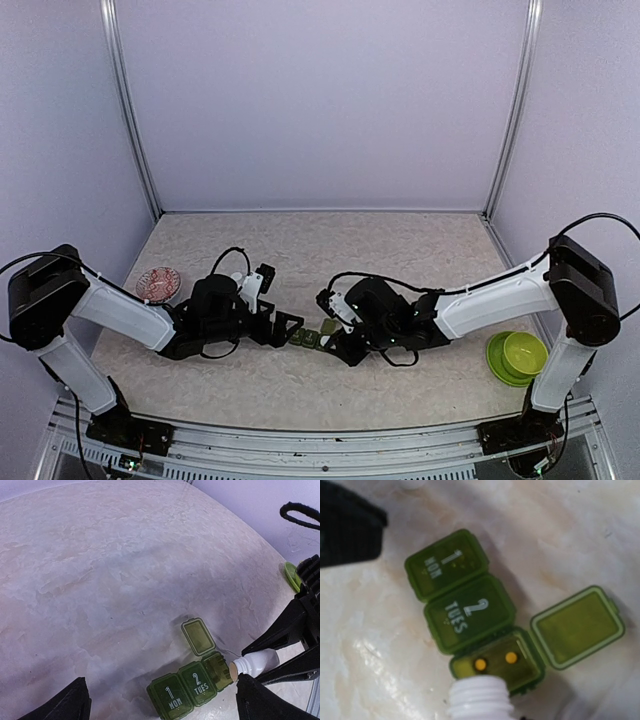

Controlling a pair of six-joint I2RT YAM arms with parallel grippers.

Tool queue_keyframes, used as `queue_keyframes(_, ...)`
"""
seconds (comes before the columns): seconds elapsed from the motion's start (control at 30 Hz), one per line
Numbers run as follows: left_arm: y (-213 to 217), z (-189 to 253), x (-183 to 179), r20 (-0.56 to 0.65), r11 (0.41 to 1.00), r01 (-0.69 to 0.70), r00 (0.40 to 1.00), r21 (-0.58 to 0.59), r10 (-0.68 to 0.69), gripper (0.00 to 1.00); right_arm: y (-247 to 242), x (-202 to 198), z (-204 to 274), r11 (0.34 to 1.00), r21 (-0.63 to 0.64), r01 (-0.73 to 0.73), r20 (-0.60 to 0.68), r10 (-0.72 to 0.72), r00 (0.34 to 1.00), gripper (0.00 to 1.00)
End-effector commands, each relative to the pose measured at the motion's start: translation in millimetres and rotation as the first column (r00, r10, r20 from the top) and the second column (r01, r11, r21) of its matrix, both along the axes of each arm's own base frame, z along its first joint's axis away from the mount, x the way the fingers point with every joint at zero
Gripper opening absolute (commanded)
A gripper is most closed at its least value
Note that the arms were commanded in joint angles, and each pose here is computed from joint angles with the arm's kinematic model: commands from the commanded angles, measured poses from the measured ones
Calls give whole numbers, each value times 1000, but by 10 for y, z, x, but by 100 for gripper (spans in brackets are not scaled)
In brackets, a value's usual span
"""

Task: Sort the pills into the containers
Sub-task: Pour the pill into the compartment of the pill container.

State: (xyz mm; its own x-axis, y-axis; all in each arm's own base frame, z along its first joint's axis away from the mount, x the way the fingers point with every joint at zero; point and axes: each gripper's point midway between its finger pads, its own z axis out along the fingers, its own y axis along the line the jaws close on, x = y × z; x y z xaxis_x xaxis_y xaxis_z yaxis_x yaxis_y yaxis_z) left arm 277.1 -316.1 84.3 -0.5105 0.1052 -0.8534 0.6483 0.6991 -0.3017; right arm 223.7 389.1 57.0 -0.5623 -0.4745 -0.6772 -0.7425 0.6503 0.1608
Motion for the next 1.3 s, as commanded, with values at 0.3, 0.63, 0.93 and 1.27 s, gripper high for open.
queue_keyframes(0.3, -2, 76, 35, 22, 1000, -5, 1000, 0, 5, 99, 1, 27, -35, 999, -42, 14, -40, -15, 999, 13)
queue_keyframes(0.63, -2, 84, 36, 23, 1000, -5, 1000, -2, 5, 99, -5, 25, -58, 998, -55, 17, -59, -20, 998, 14)
queue_keyframes(0.93, 4, 80, 36, 24, 1000, -7, 1000, 0, 7, 99, -2, 47, -41, 998, -53, 17, -46, -19, 999, 14)
queue_keyframes(1.27, -1, 79, 39, 22, 1000, -8, 1000, -1, 8, 99, -4, 63, -24, 997, -74, 22, -68, -27, 997, 14)
